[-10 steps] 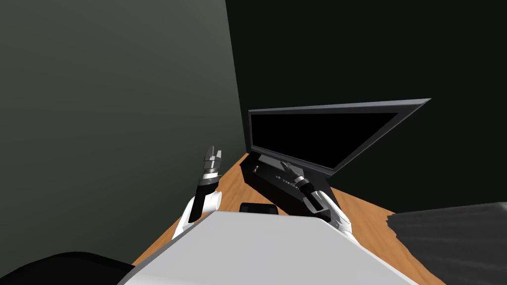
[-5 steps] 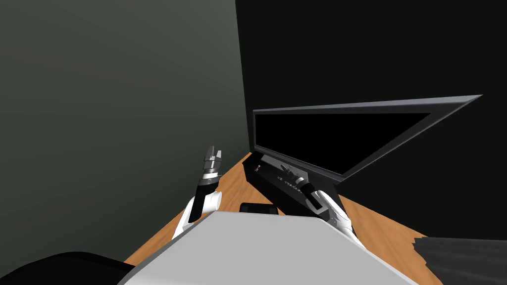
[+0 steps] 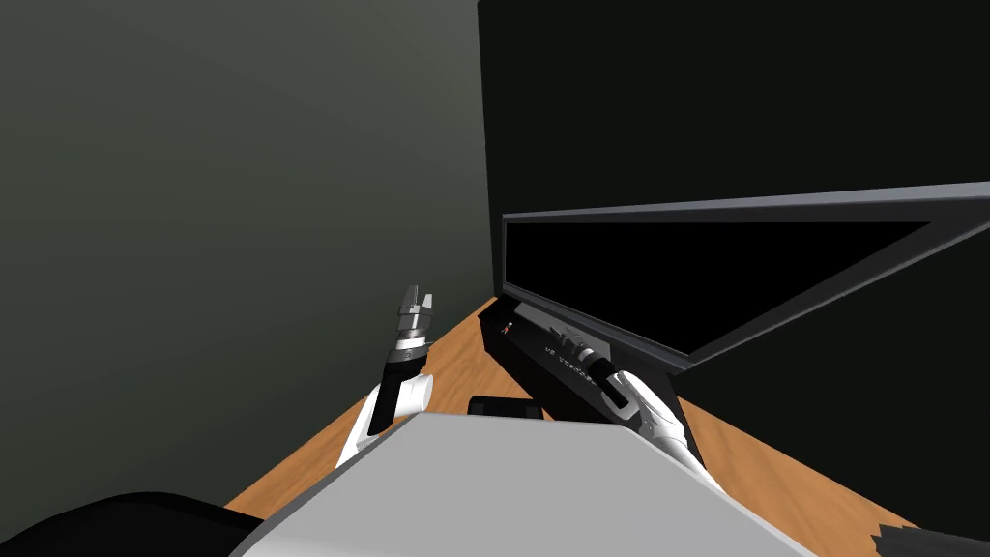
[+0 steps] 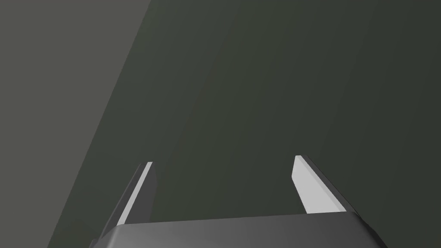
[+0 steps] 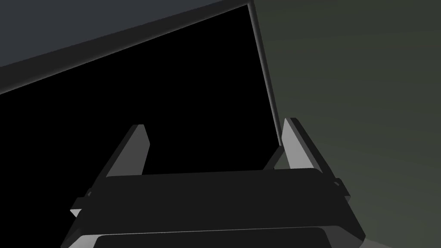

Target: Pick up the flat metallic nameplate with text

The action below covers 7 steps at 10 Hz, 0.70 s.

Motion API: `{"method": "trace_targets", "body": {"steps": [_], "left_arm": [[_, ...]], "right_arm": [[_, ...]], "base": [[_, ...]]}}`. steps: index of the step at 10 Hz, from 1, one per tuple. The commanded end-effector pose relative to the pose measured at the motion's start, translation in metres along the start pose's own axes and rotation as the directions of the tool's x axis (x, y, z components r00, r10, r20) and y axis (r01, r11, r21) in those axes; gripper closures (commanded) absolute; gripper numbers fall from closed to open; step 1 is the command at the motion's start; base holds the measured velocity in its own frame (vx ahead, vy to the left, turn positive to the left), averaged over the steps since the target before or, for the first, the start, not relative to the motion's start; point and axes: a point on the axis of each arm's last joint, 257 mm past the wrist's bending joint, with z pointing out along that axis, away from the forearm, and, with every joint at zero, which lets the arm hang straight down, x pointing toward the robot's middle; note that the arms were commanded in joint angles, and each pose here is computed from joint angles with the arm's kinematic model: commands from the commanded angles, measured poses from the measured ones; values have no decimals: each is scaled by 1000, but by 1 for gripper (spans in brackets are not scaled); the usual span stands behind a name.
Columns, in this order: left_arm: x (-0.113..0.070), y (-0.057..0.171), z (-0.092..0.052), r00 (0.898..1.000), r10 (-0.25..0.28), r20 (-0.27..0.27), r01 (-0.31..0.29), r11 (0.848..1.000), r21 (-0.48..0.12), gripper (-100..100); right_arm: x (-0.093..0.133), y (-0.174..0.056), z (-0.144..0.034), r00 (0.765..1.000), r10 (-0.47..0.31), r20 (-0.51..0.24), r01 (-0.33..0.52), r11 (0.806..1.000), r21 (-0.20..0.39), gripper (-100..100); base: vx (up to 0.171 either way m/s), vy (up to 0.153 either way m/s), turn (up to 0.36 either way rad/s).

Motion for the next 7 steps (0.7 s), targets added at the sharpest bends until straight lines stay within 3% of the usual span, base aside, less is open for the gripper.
{"method": "trace_targets", "body": {"steps": [1, 3, 4, 6, 7], "left_arm": [[0, 0, 0, 1000, 0, 0, 0, 1000, 0, 0], [0, 0, 0, 1000, 0, 0, 0, 1000, 0, 0], [0, 0, 0, 1000, 0, 0, 0, 1000, 0, 0], [0, 0, 0, 1000, 0, 0, 0, 1000, 0, 0], [0, 0, 0, 1000, 0, 0, 0, 1000, 0, 0]], "right_arm": [[7, -10, 4, 998, -61, -29, 61, 998, 6, -100], [24, -20, -1, 997, -49, -62, 51, 998, 27, -100], [29, -29, 2, 991, -102, -91, 105, 994, 30, -100], [43, -36, -3, 989, -90, -119, 96, 994, 45, -100], [50, -46, -2, 979, -135, -154, 144, 988, 48, -100]], "base": [[-33, -41, 300], [-20, -39, 57], [-28, -44, 303], [-23, -44, 50], [-32, -34, 261]]}}
